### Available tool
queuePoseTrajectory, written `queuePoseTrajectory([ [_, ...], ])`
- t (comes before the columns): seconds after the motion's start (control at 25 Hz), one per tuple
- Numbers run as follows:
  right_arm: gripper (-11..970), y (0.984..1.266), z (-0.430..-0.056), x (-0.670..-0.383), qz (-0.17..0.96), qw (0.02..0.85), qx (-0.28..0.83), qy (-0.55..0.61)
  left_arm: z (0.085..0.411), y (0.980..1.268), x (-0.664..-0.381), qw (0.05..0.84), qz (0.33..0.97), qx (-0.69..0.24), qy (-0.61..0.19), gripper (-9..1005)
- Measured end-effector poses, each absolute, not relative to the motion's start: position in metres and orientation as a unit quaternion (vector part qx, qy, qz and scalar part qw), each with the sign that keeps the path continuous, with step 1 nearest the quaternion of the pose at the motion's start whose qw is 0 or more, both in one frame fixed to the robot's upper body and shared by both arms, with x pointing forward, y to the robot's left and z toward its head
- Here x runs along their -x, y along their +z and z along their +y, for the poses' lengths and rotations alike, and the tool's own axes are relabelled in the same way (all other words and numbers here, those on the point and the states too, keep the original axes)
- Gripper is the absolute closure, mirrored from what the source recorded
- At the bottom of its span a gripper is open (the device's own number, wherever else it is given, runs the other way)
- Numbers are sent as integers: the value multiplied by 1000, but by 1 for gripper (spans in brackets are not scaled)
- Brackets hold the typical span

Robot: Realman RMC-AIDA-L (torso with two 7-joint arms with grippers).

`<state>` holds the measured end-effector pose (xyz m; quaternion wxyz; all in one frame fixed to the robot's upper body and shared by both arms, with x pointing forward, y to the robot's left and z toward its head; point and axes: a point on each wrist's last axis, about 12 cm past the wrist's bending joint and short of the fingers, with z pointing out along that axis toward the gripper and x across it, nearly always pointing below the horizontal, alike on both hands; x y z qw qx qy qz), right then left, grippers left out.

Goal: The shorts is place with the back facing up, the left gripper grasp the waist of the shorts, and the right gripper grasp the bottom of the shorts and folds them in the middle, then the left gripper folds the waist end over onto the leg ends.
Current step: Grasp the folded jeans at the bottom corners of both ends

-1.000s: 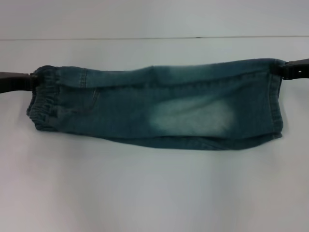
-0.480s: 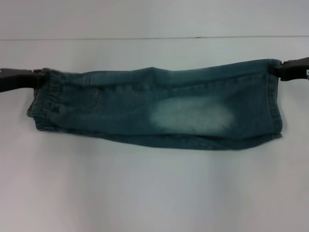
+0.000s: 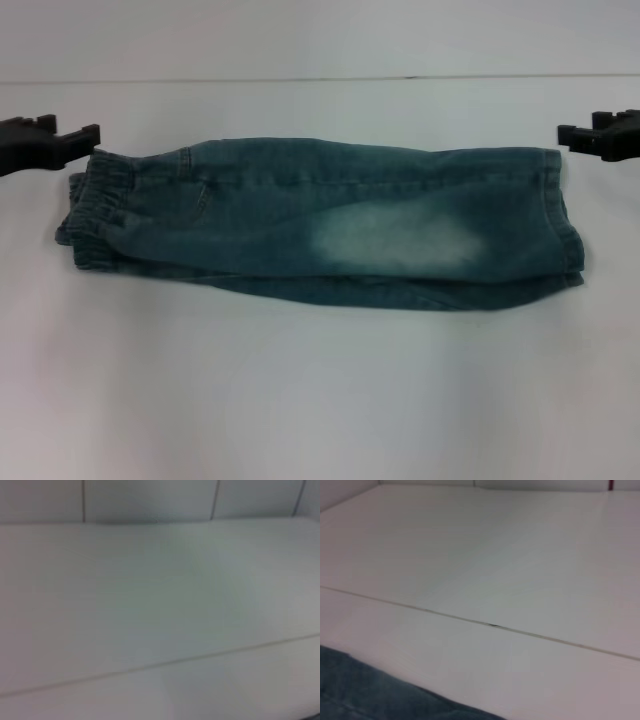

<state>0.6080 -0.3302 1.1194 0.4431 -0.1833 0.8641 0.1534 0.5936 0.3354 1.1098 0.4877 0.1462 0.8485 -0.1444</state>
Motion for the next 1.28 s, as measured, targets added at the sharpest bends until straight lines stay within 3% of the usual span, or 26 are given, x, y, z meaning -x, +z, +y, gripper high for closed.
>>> queuePoseTrajectory([
  [0.24, 256, 1127, -329, -575, 810, 477, 244, 238, 363, 1112, -544, 517, 803, -199, -219, 312],
  [0.52, 119, 1111, -309, -535, 732, 474, 365, 325, 379, 1091, -499, 510, 800, -225, -220, 112],
  [0.76, 21, 1092, -298, -518, 704, 464, 392, 368, 379, 1073, -496, 503, 817, -220, -178, 60],
  [1.28, 28, 1084, -289, -511, 695, 455, 384, 404, 358, 1046, -524, 484, 831, -249, -113, 79],
])
